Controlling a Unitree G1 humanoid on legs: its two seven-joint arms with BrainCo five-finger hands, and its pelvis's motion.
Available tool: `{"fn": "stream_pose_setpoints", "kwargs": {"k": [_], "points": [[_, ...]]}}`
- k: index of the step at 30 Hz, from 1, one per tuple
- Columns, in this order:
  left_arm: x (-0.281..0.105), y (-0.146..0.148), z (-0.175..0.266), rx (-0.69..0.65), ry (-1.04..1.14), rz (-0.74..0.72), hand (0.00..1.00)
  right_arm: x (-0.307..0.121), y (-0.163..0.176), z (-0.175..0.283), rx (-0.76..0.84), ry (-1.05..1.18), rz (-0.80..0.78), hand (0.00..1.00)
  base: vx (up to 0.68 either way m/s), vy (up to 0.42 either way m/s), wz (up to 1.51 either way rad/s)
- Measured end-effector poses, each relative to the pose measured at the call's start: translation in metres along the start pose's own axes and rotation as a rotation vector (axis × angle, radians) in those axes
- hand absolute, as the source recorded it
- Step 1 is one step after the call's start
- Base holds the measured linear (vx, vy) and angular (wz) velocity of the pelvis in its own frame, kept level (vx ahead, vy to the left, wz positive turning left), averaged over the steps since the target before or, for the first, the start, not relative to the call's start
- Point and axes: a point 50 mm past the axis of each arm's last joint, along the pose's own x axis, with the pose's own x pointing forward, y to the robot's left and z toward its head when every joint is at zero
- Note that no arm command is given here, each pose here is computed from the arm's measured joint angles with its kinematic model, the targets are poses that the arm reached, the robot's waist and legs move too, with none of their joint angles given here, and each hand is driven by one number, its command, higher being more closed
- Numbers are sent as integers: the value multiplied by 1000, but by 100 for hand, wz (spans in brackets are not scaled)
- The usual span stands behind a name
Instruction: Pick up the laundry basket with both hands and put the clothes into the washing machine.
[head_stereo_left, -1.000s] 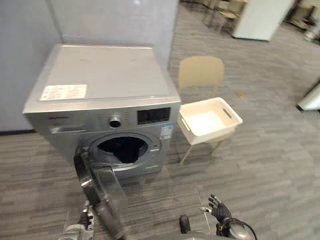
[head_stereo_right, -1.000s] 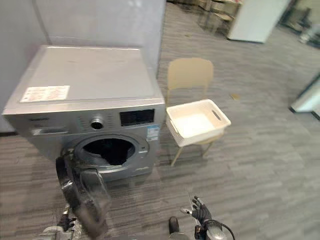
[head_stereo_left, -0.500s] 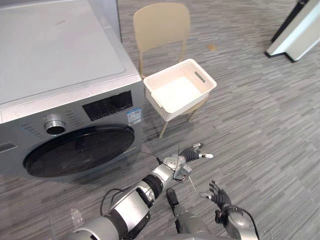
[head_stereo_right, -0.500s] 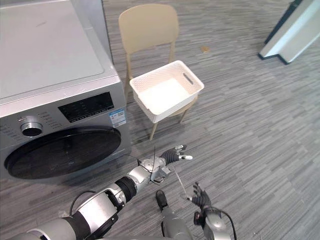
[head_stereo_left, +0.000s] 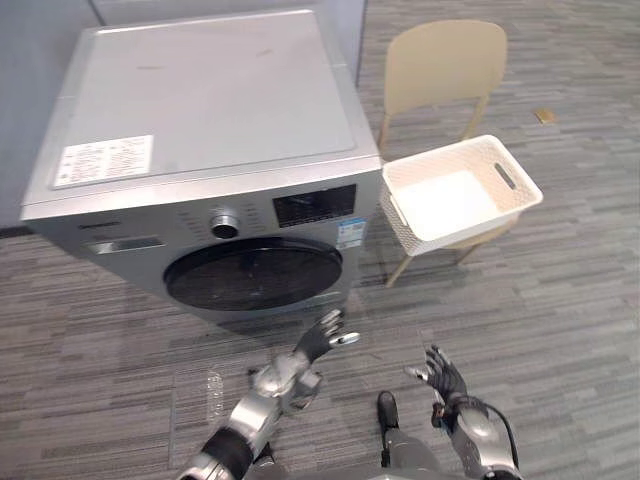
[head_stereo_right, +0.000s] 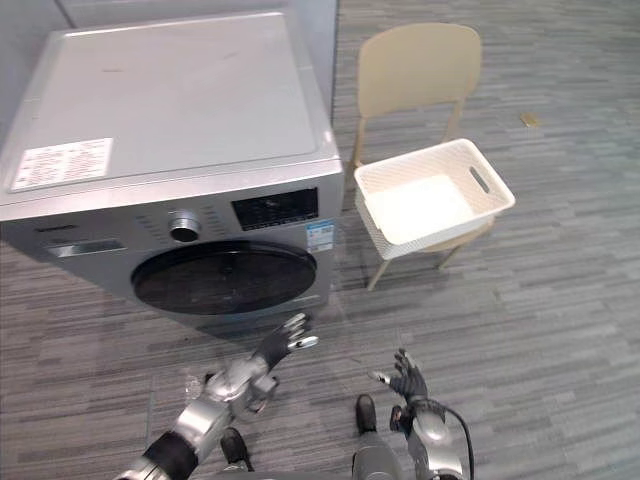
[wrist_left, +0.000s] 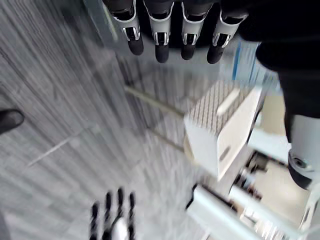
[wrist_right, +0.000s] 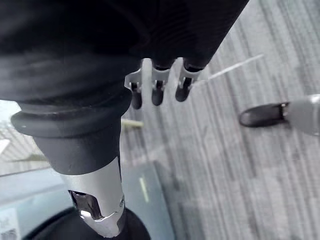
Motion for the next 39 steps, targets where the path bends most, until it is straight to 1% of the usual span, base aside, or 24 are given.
{"fn": "stream_pose_setpoints", "kwargs": {"k": [2,3,5,6,8,11,15,17,19,22,24,26,32,35,39], "points": [[-22,31,-12,-17,-20,196,0,-7,-7,-20,-1,70,-24,0,0,60,86],[-27,39,-16,-21,-16,253,0,-9,-8,-24,0,85,-29,0,-11,57,91],[-46,59,-41,-34,57,464,0,-11,-15,-30,-10,105,-49,0,-25,72,111],[-51,62,-47,-28,85,500,0,-11,-17,-31,-14,105,-53,0,-33,91,125],[-73,68,-76,-22,210,602,0,-13,-27,-34,-36,119,-76,0,-34,108,135],[-101,64,-107,-34,347,671,0,-13,-30,-35,-39,126,-100,0,-30,112,154],[-116,49,-130,-71,460,676,0,-4,-31,-22,-31,100,-129,0,29,152,112],[-119,45,-139,-90,511,672,0,3,-15,-16,-4,79,-95,0,79,102,98],[-121,50,-139,-118,515,698,0,6,0,-12,19,70,-65,0,98,63,107],[-122,50,-142,-176,527,716,0,6,1,-13,33,74,-71,0,171,126,97],[-117,49,-140,-173,515,684,0,3,1,-18,39,83,-70,0,195,126,97],[-115,56,-135,-144,503,673,0,2,11,-21,66,89,-47,0,217,44,89],[-112,57,-133,-144,490,641,0,-6,8,-36,140,131,-76,0,170,-70,97],[-115,60,-134,-152,495,656,0,-17,1,-54,169,185,-114,0,178,-237,69],[-115,59,-137,-173,511,669,0,-25,-4,-66,210,220,-154,0,139,-249,57]]}}
